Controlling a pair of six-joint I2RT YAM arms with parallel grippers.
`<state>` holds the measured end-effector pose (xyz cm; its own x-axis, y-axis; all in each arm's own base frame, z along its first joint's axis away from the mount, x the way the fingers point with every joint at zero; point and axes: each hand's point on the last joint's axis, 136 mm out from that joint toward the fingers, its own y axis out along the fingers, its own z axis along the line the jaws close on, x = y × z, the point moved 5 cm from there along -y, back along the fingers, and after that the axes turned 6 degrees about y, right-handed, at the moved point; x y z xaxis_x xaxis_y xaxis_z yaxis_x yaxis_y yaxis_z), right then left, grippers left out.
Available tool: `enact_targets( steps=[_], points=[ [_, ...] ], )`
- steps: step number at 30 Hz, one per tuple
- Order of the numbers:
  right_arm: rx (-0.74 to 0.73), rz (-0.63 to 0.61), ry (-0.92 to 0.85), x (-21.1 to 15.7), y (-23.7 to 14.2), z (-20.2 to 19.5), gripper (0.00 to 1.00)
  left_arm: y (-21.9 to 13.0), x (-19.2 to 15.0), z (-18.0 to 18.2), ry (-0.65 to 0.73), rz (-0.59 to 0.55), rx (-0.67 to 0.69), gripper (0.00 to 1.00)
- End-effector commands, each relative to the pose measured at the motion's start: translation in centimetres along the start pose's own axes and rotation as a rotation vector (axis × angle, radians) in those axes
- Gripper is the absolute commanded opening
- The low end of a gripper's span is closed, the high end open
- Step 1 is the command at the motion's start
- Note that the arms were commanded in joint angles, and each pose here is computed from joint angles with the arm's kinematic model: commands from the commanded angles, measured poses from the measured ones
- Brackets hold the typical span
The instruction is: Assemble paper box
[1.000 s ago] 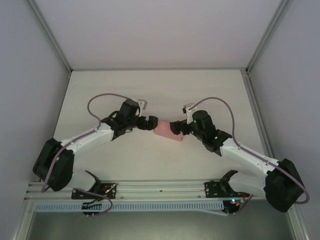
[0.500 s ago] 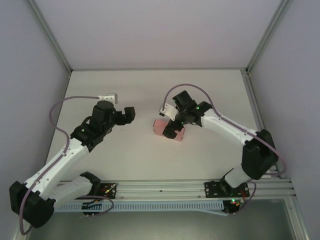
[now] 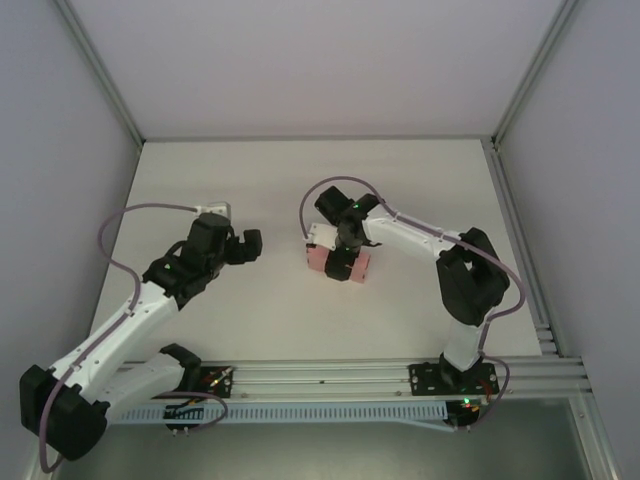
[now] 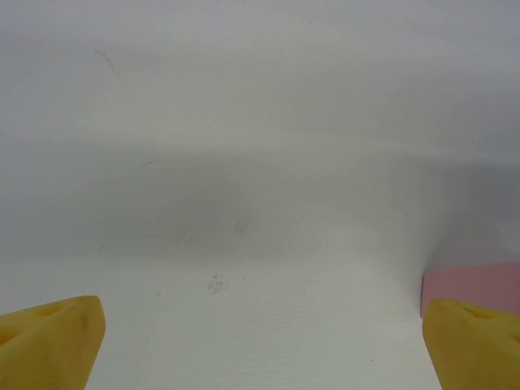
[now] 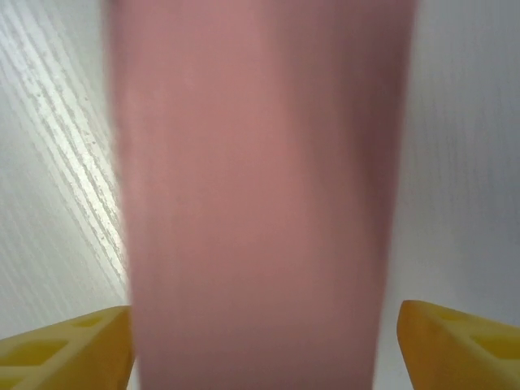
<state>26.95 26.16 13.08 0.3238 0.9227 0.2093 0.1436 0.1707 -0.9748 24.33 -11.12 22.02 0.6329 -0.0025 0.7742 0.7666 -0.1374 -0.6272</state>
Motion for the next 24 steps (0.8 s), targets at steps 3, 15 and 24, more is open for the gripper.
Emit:
enact_targets(
  steps=[3, 15, 24],
  points=[
    [-0.056, 0.011, -0.074, -0.1, -1.2, -0.1, 0.4, -0.1, 0.1, 0.6, 0.001, 0.005, 0.038, 1.0],
    [-0.509, -0.09, -0.251, 3.0, -5.2, -1.3, 0.32, -1.5, 0.6, 1.2, -0.033, -0.038, 0.051, 1.0],
    [-0.789, -0.134, -0.456, 3.1, -1.4, 0.7, 0.33, -2.6, 0.9, 1.7, -0.043, -0.048, 0.074, 1.0]
  ],
)
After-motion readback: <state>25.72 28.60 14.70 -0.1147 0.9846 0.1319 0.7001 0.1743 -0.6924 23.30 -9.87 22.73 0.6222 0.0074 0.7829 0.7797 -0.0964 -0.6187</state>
